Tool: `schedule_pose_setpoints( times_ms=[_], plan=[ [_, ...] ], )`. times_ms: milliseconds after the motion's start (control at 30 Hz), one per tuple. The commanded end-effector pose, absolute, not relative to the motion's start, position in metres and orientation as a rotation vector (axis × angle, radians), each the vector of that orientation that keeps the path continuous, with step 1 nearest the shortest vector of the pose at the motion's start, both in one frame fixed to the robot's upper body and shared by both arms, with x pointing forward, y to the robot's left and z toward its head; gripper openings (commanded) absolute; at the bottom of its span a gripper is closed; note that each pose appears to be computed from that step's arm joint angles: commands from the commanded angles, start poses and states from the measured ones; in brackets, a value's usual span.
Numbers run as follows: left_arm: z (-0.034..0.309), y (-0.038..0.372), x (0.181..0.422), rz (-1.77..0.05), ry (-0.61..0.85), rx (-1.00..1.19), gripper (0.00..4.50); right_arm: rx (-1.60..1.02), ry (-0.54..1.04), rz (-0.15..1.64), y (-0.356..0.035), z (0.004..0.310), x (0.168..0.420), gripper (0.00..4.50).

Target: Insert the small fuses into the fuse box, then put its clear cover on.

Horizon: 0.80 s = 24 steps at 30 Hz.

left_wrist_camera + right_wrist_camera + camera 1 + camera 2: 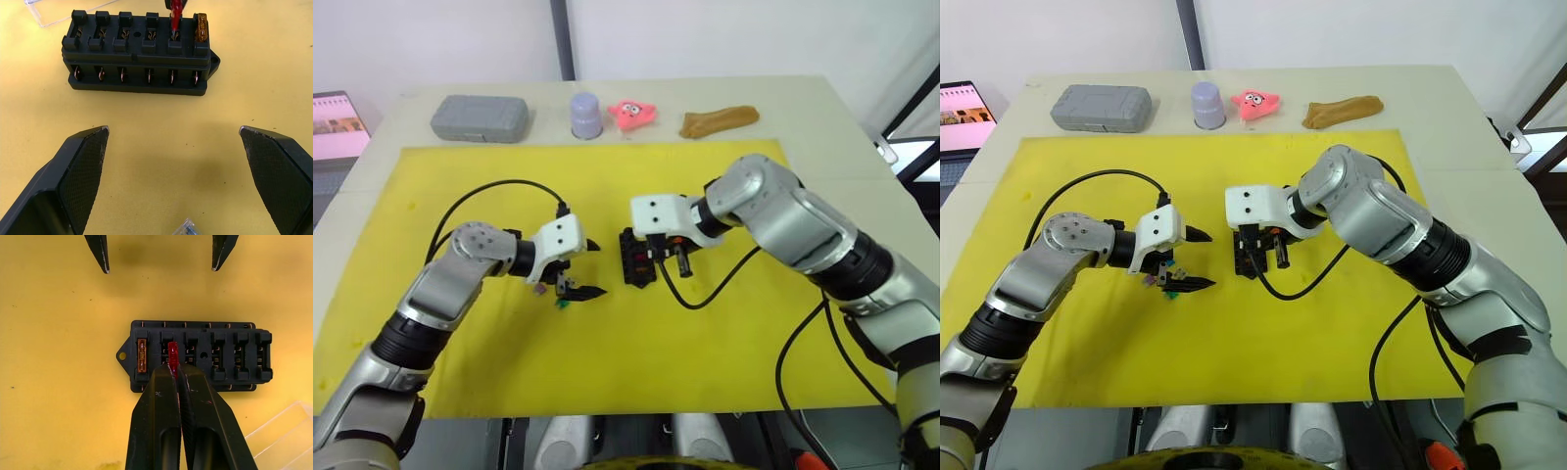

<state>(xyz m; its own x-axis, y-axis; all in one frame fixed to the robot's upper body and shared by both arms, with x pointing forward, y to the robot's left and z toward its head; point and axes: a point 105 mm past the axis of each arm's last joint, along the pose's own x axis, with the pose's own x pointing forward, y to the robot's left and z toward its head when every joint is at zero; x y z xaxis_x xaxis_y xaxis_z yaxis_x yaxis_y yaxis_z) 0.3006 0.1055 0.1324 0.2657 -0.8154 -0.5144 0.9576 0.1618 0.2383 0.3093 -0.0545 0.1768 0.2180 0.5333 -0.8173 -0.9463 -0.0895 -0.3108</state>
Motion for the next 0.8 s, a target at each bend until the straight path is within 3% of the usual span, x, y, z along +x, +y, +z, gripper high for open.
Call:
schedule_pose_setpoints(
  times_ms=[33, 800],
  plan=[
    [0.144, 0.103, 0.301, -1.293, 0.243, 0.602, 4.48, -1.057, 0.483, 1.337, -0.05, 0.182, 0.308, 0.0],
    [0.144, 0.101, 0.302, -1.286, 0.237, 0.595, 4.48, -1.108, 0.521, 1.33, -0.051, 0.167, 0.31, 0.0]
  ],
)
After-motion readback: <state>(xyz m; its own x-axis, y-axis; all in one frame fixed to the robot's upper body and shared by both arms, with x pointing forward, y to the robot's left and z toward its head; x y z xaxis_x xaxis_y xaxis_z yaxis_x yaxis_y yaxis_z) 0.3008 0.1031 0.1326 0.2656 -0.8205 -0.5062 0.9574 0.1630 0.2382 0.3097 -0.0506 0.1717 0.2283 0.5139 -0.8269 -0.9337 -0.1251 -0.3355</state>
